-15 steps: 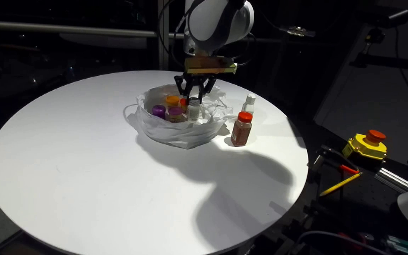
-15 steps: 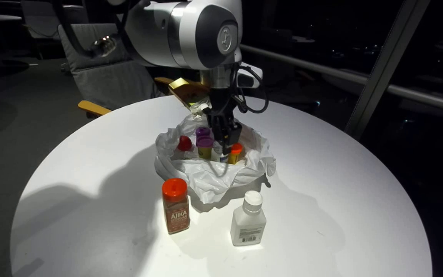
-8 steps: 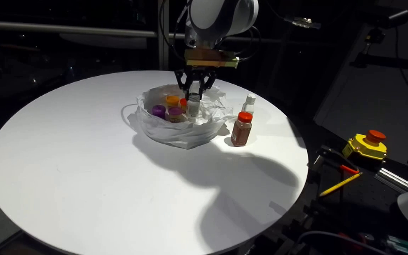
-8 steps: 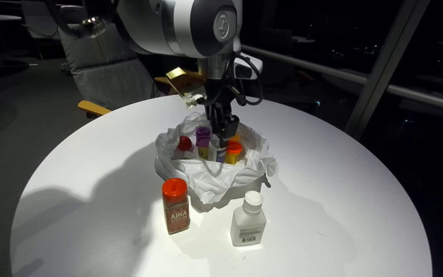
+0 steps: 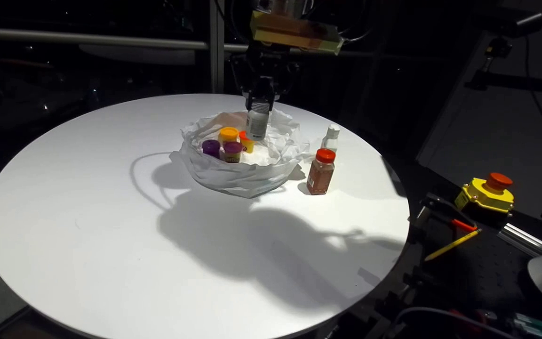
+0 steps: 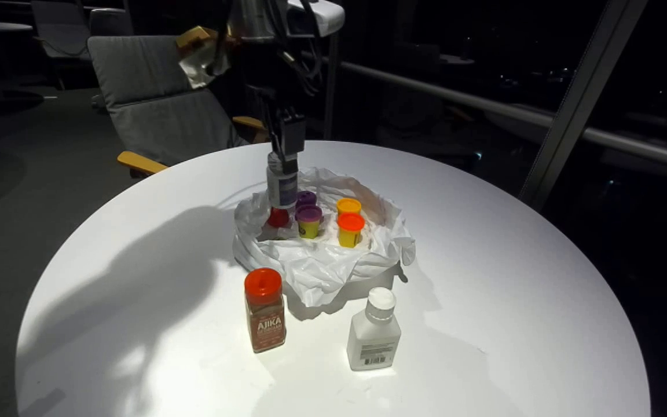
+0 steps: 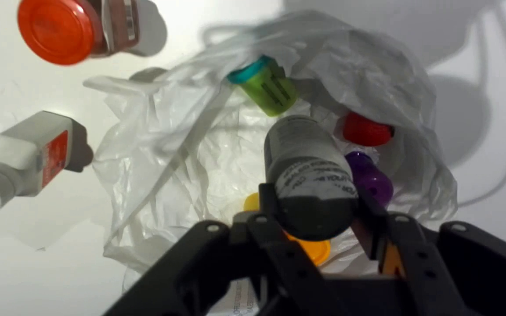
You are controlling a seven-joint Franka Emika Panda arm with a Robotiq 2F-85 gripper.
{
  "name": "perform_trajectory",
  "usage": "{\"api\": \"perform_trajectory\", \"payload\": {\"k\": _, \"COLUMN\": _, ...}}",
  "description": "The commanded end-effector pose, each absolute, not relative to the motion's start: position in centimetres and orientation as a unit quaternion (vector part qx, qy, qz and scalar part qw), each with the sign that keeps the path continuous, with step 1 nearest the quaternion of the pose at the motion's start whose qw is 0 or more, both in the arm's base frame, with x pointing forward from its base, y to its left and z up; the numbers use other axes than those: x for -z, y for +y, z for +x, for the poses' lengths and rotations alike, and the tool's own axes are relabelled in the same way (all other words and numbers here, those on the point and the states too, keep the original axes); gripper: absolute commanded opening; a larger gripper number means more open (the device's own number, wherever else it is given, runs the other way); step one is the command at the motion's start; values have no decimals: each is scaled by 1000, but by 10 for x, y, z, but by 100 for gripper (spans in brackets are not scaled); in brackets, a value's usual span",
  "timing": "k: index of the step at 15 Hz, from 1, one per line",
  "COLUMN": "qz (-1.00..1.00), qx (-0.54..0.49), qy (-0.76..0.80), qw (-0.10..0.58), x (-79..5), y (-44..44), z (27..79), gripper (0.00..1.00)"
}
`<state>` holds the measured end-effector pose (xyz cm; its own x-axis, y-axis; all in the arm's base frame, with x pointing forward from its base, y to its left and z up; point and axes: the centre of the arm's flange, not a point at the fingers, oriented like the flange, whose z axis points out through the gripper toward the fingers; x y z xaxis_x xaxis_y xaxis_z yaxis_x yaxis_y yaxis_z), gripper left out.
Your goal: Remove the objects in the plastic and put them on the table
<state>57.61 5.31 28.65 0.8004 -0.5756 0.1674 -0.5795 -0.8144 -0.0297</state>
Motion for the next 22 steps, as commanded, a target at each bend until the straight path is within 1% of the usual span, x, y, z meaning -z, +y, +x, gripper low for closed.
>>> {"api": "perform_trajectory", "payload": {"k": 1, "qz": 953, "qx": -70, "qy": -294, "qw": 21, "x": -282, "y": 82, "z": 520, "gripper": 20}}
{"api": "perform_trajectory", "payload": {"k": 5, "qz": 962, "qx": -37, "qy": -270, "qw": 15, "x": -239, "y": 92, "z": 490, "gripper": 20}}
{"api": "perform_trajectory", "payload": {"k": 12, "qz": 966, "qx": -14, "qy": -258, "qw": 29, "x": -182, "y": 86, "z": 476, "gripper": 20}}
{"api": "perform_trajectory", "payload": {"k": 13, "qz": 965, "qx": -9, "qy": -259, "qw": 32, "x": -176, "y": 85, "z": 475, "gripper": 39}}
{"api": "perform_trajectory", "payload": {"k": 14, "qz": 964, "qx": 0, "qy": -264, "qw": 31, "x": -171, "y": 83, "z": 474, "gripper": 70}}
{"api": "perform_trajectory", "payload": {"k": 15, "qz": 963, "qx": 6, "qy": -266, "qw": 29, "x": -168, "y": 83, "z": 474, "gripper": 71}}
{"api": "perform_trajectory", "payload": {"k": 17, "qz": 963, "qx": 2, "qy": -269, "qw": 22, "x": -175, "y": 83, "z": 477, "gripper": 85}}
{"api": "perform_trajectory", "payload": {"k": 19, "qz": 963, "qx": -21, "qy": -268, "qw": 17, "x": -202, "y": 86, "z": 485, "gripper": 99}}
{"api": "perform_trajectory", "payload": {"k": 22, "qz": 966, "qx": -59, "qy": -251, "qw": 8, "x": -238, "y": 89, "z": 516, "gripper": 100}}
